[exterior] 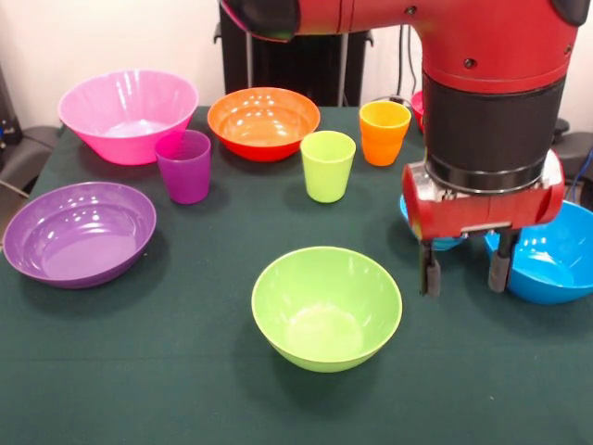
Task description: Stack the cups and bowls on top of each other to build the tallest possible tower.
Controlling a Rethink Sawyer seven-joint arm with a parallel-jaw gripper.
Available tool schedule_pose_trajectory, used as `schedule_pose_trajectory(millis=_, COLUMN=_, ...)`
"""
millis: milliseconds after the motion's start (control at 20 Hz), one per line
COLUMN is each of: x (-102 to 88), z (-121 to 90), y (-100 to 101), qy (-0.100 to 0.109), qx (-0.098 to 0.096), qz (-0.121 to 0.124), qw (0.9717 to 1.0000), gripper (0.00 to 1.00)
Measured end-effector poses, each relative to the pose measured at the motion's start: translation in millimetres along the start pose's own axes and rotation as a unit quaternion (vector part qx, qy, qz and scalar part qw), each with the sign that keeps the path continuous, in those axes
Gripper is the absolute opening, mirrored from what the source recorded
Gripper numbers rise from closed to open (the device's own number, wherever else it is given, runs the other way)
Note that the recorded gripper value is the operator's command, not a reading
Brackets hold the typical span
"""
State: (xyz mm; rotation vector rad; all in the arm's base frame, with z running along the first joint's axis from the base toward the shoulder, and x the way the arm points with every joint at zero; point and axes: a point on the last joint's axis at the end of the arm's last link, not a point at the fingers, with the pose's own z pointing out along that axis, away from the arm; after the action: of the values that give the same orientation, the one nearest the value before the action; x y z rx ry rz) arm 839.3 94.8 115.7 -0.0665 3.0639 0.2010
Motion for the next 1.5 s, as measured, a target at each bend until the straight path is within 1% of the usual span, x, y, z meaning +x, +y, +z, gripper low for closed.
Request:
schedule_pose_trajectory(millis=100, x=-3.8, z=4, y=-4, qy=-0.003, qx=-0.002, qz=-0.007, qw=1.0000, gripper=1.00)
schedule_pose_trajectory(millis=150, x=-6.9, z=10, y=-10, qy=-0.005, qx=-0.004, qz=-0.016, qw=0.9998, gripper=1.00)
schedule_pose_trajectory(millis=300, x=-8.6, z=18, y=-16, qy=-0.005, qx=-0.007, qz=-0.022, qw=0.9997, gripper=1.00)
schedule_pose_trajectory(millis=350, x=-9.7, z=25, y=-23, qy=-0.005, qx=-0.010, qz=-0.027, qw=0.9996, gripper=1.00)
schedule_pose_trajectory(millis=450, x=-9.7, z=29, y=-28, qy=-0.004, qx=-0.011, qz=-0.031, qw=0.9995, gripper=1.00)
schedule_pose_trajectory(millis=500, x=-9.8, z=35, y=-35, qy=-0.002, qx=-0.012, qz=-0.035, qw=0.9993, gripper=1.00)
schedule_pose_trajectory(millis=650, x=-9.4, z=43, y=-46, qy=0.001, qx=-0.014, qz=-0.038, qw=0.9992, gripper=1.00)
schedule_pose_trajectory(millis=750, x=-8.8, z=49, y=-56, qy=0.004, qx=-0.015, qz=-0.040, qw=0.9991, gripper=1.00)
schedule_pose_trajectory(millis=800, x=-7.2, z=54, y=-66, qy=0.008, qx=-0.016, qz=-0.042, qw=0.9990, gripper=1.00)
schedule_pose_trajectory(millis=950, x=-3.8, z=58, y=-79, qy=0.013, qx=-0.017, qz=-0.042, qw=0.9989, gripper=1.00)
schedule_pose_trajectory(millis=1250, x=0.7, z=55, y=-99, qy=0.016, qx=-0.017, qz=-0.034, qw=0.9992, gripper=1.00)
schedule_pose_trajectory(millis=1350, x=7.0, z=48, y=-107, qy=0.021, qx=-0.017, qz=-0.033, qw=0.9991, gripper=1.00)
schedule_pose_trajectory(millis=1500, x=12.9, z=39, y=-110, qy=0.026, qx=-0.016, qz=-0.035, qw=0.9989, gripper=1.00)
